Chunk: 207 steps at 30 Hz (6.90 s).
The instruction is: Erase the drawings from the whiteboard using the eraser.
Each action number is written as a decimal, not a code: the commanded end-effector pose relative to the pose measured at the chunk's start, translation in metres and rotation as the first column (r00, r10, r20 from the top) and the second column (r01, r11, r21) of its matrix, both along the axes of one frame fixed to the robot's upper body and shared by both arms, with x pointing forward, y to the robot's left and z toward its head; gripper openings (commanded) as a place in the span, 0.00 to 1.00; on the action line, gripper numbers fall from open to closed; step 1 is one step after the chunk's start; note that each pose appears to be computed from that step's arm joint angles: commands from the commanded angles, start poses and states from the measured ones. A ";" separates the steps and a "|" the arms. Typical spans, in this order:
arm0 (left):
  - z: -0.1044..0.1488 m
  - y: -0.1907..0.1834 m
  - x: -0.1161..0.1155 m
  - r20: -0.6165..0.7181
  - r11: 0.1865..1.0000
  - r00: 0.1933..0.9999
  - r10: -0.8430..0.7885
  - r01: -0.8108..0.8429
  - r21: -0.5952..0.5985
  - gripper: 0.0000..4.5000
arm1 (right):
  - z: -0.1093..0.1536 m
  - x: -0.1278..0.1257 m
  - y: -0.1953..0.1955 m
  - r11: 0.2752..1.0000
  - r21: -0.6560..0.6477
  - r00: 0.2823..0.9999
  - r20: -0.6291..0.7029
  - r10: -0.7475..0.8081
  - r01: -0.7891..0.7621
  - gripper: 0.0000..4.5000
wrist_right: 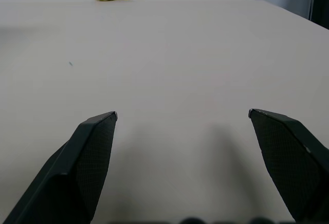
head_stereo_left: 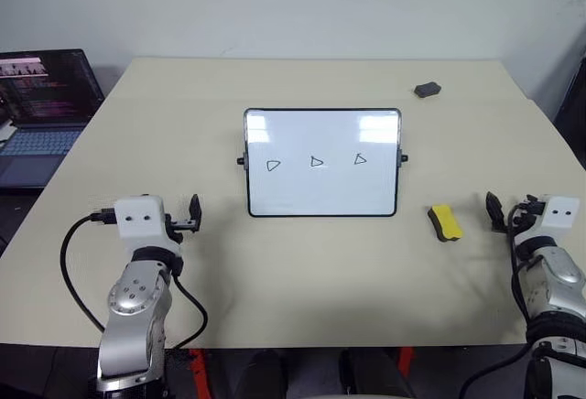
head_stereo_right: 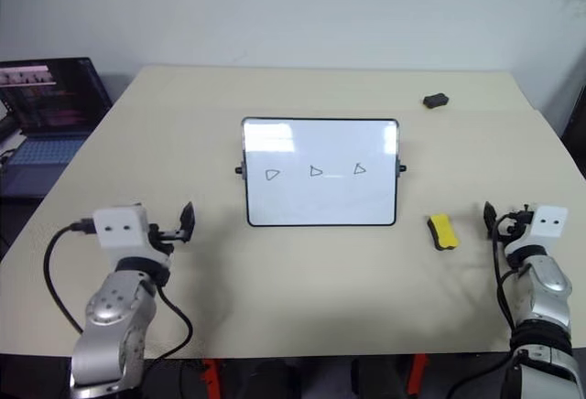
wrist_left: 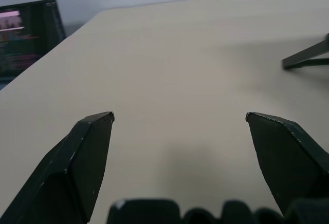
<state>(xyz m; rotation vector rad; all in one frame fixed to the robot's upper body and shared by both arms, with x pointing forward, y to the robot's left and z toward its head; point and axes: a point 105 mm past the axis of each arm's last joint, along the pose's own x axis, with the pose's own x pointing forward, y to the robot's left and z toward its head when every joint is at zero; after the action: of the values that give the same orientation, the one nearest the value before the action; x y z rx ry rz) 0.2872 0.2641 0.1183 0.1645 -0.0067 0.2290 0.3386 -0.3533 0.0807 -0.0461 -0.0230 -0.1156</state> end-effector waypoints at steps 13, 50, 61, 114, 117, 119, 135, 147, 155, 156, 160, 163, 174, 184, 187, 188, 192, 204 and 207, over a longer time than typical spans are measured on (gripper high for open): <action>0.060 -0.010 -0.002 0.184 0.971 0.955 -0.232 0.239 -0.012 1.00 | 0.037 -0.010 0.017 0.992 0.123 0.991 0.134 -0.013 -0.004 1.00; 0.051 -0.158 -0.021 -0.318 0.001 -0.004 -0.948 1.000 -0.015 1.00 | 0.023 -0.036 0.126 0.970 0.078 0.926 -0.289 0.244 -0.231 1.00; 0.043 -0.163 -0.026 -0.304 0.028 0.018 -0.953 0.999 -0.029 1.00 | 0.024 -0.029 0.125 0.972 0.085 0.941 -0.242 0.235 -0.220 1.00; 0.036 -0.159 -0.032 -0.348 0.011 -0.013 -0.938 0.998 -0.067 1.00 | 0.014 -0.030 0.116 0.971 0.132 0.947 -0.228 0.225 -0.199 1.00; 0.036 -0.159 -0.032 -0.347 0.009 -0.015 -0.938 0.998 -0.067 1.00 | 0.010 -0.031 0.118 0.969 0.139 0.943 -0.237 0.232 -0.203 1.00; 0.036 -0.160 -0.031 -0.347 0.010 -0.014 -0.938 0.998 -0.067 1.00 | 0.009 -0.031 0.118 0.969 0.140 0.943 -0.239 0.232 -0.203 1.00; 0.035 -0.161 -0.033 -0.340 0.016 -0.011 -0.940 0.997 -0.076 1.00 | 0.009 -0.029 0.117 0.970 0.152 0.946 -0.235 0.222 -0.190 0.38; 0.033 -0.168 -0.034 -0.314 0.017 -0.011 -0.949 0.996 -0.085 1.00 | 0.015 -0.032 0.117 0.967 0.154 0.946 -0.225 0.233 -0.202 0.30; 0.032 -0.172 -0.031 -0.302 0.027 0.001 -0.953 0.996 -0.080 1.00 | 0.026 -0.029 0.122 0.963 0.136 0.949 -0.184 0.257 -0.234 0.30; 0.032 -0.171 -0.031 -0.301 0.030 0.005 -0.954 0.997 -0.078 1.00 | 0.029 -0.028 0.123 0.962 0.124 0.950 -0.169 0.263 -0.244 0.30; 0.033 -0.170 -0.029 -0.297 0.043 0.019 -0.955 0.996 -0.073 1.00 | 0.041 -0.024 0.127 0.958 0.083 0.952 -0.118 0.283 -0.274 0.30; 0.036 -0.168 -0.024 -0.277 0.081 0.061 -0.959 0.995 -0.062 1.00 | 0.053 -0.018 0.128 0.962 0.025 0.961 -0.054 0.272 -0.271 0.30; 0.043 -0.156 -0.005 -0.237 0.275 0.271 -0.933 0.961 0.018 1.00 | 0.089 0.000 0.150 0.931 -0.153 0.932 0.106 0.348 -0.330 0.30; 0.042 -0.145 -0.009 -0.257 0.329 0.328 -0.909 0.943 0.039 1.00 | 0.092 0.001 0.174 0.874 -0.232 0.877 0.128 0.462 -0.427 0.30; 0.045 -0.144 -0.010 -0.255 0.325 0.324 -0.911 0.945 0.040 1.00 | 0.093 0.001 0.182 0.868 -0.237 0.868 0.146 0.475 -0.436 0.30; 0.045 -0.143 -0.009 -0.251 0.336 0.336 -0.908 0.941 0.043 1.00 | 0.095 0.001 0.185 0.865 -0.243 0.863 0.156 0.481 -0.439 0.30; 0.050 -0.138 -0.003 -0.232 0.383 0.389 -0.891 0.921 0.071 1.00 | 0.098 0.003 0.194 0.856 -0.254 0.849 0.175 0.499 -0.451 0.29; 0.057 -0.139 0.006 -0.219 0.403 0.414 -0.884 0.910 0.096 1.00 | 0.107 0.021 0.218 0.815 -0.327 0.803 0.213 0.556 -0.478 0.29; 0.059 -0.141 0.008 -0.216 0.400 0.412 -0.885 0.911 0.099 1.00 | 0.103 0.026 0.223 0.793 -0.363 0.790 0.200 0.579 -0.489 0.29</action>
<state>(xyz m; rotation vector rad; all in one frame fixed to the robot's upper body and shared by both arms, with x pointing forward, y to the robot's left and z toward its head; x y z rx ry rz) 0.2955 0.1269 0.1685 0.3465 0.0485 -0.9160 0.3651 -0.1354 0.1702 -0.2921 -0.2931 0.4521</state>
